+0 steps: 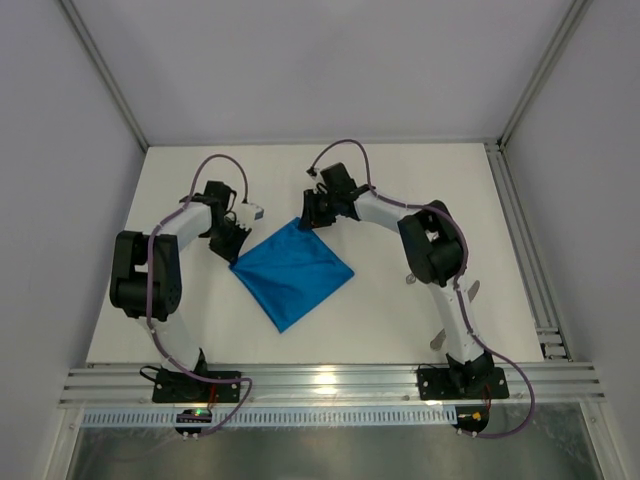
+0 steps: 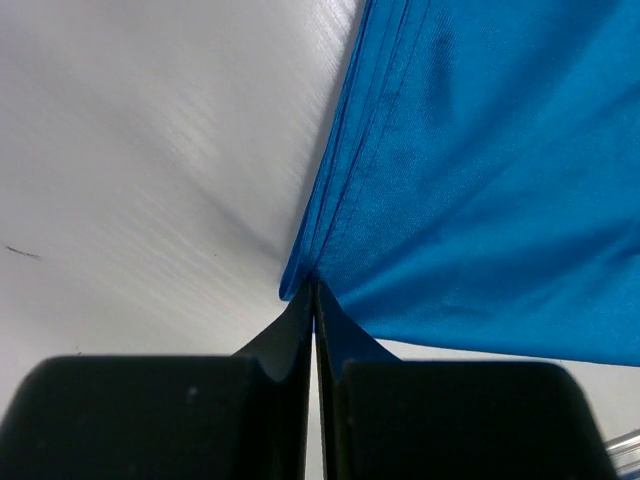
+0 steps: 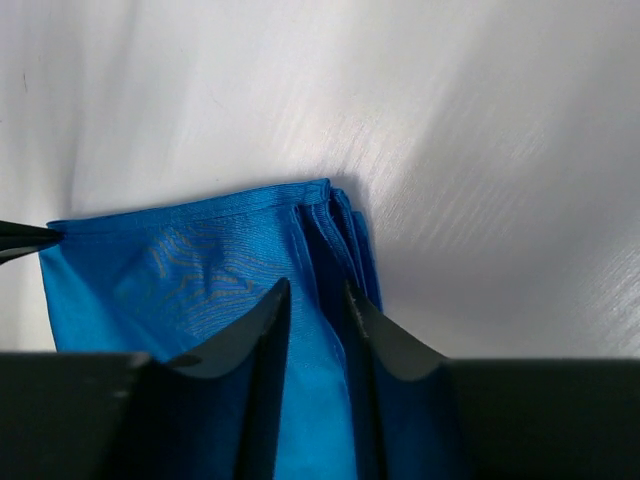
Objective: Fold the napkin into a case and place the utensils inside
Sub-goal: Smooth out the square-folded napkin at the center of the board.
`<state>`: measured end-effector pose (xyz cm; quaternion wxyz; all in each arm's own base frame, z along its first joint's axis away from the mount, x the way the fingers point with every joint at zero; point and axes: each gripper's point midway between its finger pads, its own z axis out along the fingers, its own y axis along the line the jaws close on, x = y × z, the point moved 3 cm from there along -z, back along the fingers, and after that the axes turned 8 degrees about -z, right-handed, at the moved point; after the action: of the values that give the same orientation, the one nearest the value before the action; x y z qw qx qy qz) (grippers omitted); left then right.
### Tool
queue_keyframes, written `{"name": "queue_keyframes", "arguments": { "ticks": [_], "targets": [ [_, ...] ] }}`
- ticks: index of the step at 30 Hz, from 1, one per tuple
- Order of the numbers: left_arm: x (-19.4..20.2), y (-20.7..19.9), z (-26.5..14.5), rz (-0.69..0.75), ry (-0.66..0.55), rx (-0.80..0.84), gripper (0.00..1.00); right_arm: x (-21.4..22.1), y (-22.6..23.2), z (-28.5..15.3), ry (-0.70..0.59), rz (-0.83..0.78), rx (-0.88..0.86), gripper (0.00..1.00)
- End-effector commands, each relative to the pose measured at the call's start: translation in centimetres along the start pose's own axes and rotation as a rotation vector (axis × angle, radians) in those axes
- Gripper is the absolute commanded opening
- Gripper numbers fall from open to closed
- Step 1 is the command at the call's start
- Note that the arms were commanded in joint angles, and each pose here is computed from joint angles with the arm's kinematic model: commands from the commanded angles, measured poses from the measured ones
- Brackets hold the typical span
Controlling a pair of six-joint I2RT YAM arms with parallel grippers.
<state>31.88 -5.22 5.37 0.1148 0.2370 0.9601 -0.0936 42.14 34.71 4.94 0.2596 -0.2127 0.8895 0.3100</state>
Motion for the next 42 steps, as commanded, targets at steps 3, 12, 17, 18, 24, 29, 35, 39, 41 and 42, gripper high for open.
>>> {"name": "queue_keyframes", "arguments": {
  "ticks": [3,12,17,18,24,29,35,39,41,42],
  "targets": [
    [0.3,1.2,0.0,0.0,-0.005,-0.052,0.0,-3.8,0.6,-4.0,-0.077,-0.088,0.088,0.45],
    [-0.4,1.2,-0.1,0.007,-0.067,-0.055,0.17,-0.9,2.3,-11.5,-0.13,-0.148,0.224,0.54],
    [-2.3,1.2,-1.8,0.004,-0.161,-0.073,0.35,4.1,4.4,-12.4,-0.09,-0.141,0.203,0.45],
    [-2.8,1.3,-2.4,0.006,-0.177,-0.078,0.37,4.7,5.6,-12.6,-0.088,-0.151,0.177,0.42],
    [-3.7,-1.0,-6.4,0.043,-0.284,-0.008,0.39,8.7,7.8,-12.1,-0.059,-0.055,0.053,0.12],
    [-1.5,-2.2,-5.6,0.06,-0.223,0.009,0.32,10.3,7.0,-11.2,-0.065,0.026,0.058,0.04],
    [0.7,-3.2,-1.8,0.094,-0.1,0.015,0.25,12.2,5.1,-10.4,-0.024,0.078,0.137,0.04],
    [0.3,-1.1,-0.1,0.085,-0.076,-0.079,0.22,13.5,3.4,-10.4,-0.006,0.136,0.18,0.04],
    [0.1,-0.2,0.2,0.067,-0.082,-0.092,0.22,14.3,2.5,-10.5,0.008,0.164,0.196,0.04],
    [0.0,0.0,0.5,0.061,-0.077,-0.087,0.21,14.4,1.9,-10.6,0.008,0.186,0.2,0.04]
  ]
}}
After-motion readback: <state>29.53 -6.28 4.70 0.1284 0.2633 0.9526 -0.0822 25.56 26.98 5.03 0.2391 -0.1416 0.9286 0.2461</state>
